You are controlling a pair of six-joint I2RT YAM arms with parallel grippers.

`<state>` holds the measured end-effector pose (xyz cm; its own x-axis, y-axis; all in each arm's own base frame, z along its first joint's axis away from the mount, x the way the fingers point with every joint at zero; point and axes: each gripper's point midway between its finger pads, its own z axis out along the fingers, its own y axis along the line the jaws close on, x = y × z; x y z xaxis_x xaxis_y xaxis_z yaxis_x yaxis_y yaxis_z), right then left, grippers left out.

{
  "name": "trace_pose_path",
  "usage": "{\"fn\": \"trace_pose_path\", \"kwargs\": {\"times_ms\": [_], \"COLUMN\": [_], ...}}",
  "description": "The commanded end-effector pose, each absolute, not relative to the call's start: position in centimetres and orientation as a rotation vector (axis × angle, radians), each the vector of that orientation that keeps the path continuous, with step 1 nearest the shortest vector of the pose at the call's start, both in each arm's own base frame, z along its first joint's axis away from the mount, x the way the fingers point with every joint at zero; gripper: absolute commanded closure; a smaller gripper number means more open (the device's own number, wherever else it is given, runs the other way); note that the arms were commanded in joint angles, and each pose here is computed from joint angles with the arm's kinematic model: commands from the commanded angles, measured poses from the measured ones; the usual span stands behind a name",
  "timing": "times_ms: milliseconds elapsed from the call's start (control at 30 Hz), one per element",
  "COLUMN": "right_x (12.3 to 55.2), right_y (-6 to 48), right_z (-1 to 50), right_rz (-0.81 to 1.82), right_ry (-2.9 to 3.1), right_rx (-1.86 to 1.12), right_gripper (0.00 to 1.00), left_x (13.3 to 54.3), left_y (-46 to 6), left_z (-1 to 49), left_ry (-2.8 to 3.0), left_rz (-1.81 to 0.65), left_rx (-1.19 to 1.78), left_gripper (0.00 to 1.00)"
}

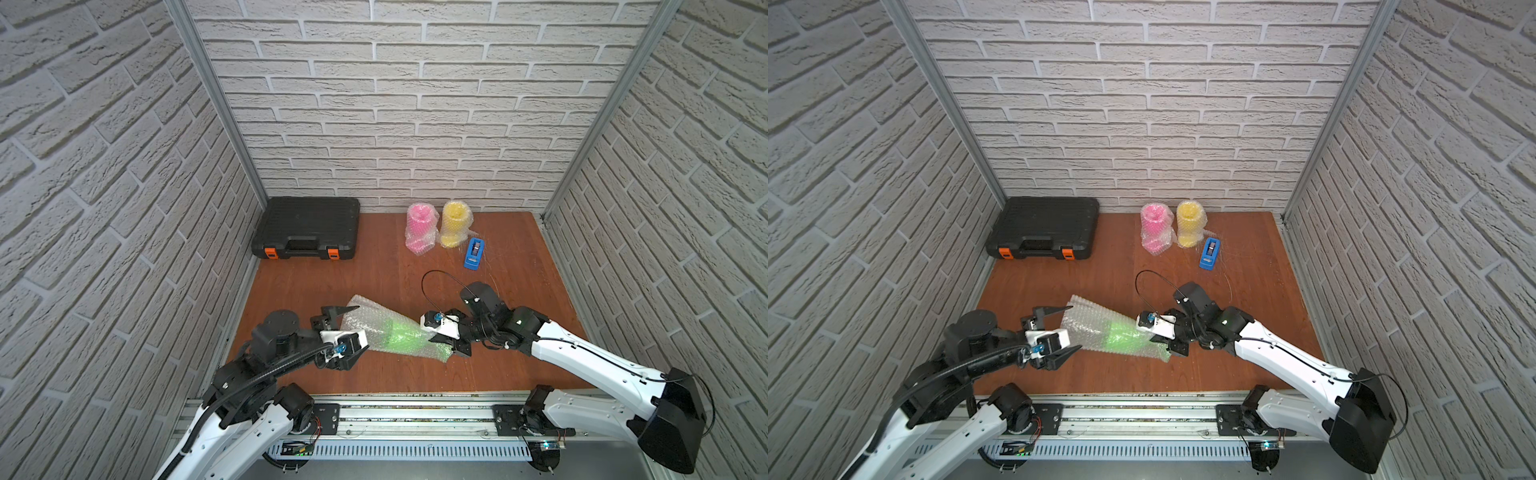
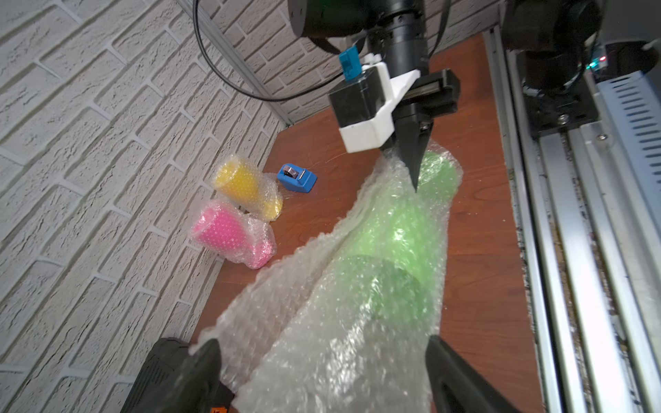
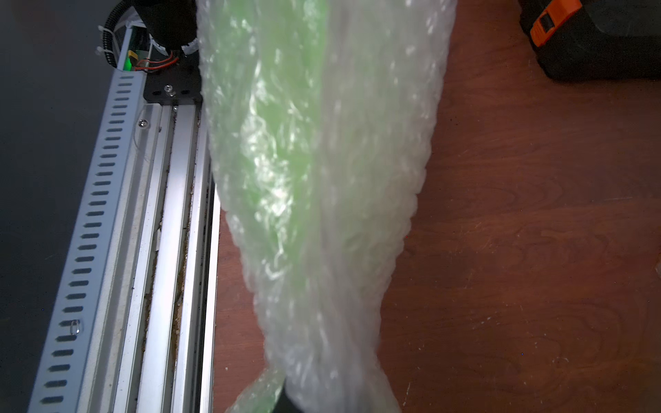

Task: Wrap wine glasses in bubble wrap
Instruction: Pick up the bubble wrap from the center of the board.

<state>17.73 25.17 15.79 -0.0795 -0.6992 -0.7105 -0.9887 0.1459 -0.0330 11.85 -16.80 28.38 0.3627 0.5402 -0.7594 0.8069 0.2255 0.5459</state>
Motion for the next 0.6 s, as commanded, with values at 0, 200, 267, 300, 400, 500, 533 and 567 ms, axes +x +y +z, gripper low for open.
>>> {"fn": "trace_pose_path", "kwargs": {"times_ms": [0,200,267,300,400,500,533,567], "right_x": [16.4,14.1,13.8,13.7,13.3,12.9,12.7,12.5], "right_y": [26.1,26.6,26.6,26.5,26.1,25.8,25.7,25.7], "right_z": [18.2,20.0,20.2,20.2,20.0,19.9,20.0,19.9], "right_rz": [0.769,0.943,0.965,0.968,0.957,0.953,0.955,0.957], "right_ry": [1.707,1.621,1.618,1.616,1.611,1.606,1.590,1.582], "right_rx": [-1.687,-1.755,-1.773,-1.782,-1.806,-1.825,-1.837,-1.848], "right_gripper": [0.97,0.97,0.97,0.97,0.97,0.97,0.98,0.97], "left_x": [8.9,9.0,9.9,10.5,11.7,12.0,12.0,11.8], "left_y": [-16.0,-14.5,-13.8,-13.5,-12.6,-12.4,-12.5,-12.8], "left_z": [27.7,26.7,26.4,26.5,27.7,29.3,29.5,29.5], "left_ry": [1.372,1.406,1.414,1.414,1.377,1.319,1.308,1.304], "left_rz": [-0.405,-0.301,-0.216,-0.165,-0.050,-0.016,-0.024,-0.044], "left_rx": [1.482,1.508,1.500,1.486,1.417,1.355,1.350,1.355], "left_gripper": [0.02,0.02,0.02,0.02,0.02,0.02,0.02,0.02]}}
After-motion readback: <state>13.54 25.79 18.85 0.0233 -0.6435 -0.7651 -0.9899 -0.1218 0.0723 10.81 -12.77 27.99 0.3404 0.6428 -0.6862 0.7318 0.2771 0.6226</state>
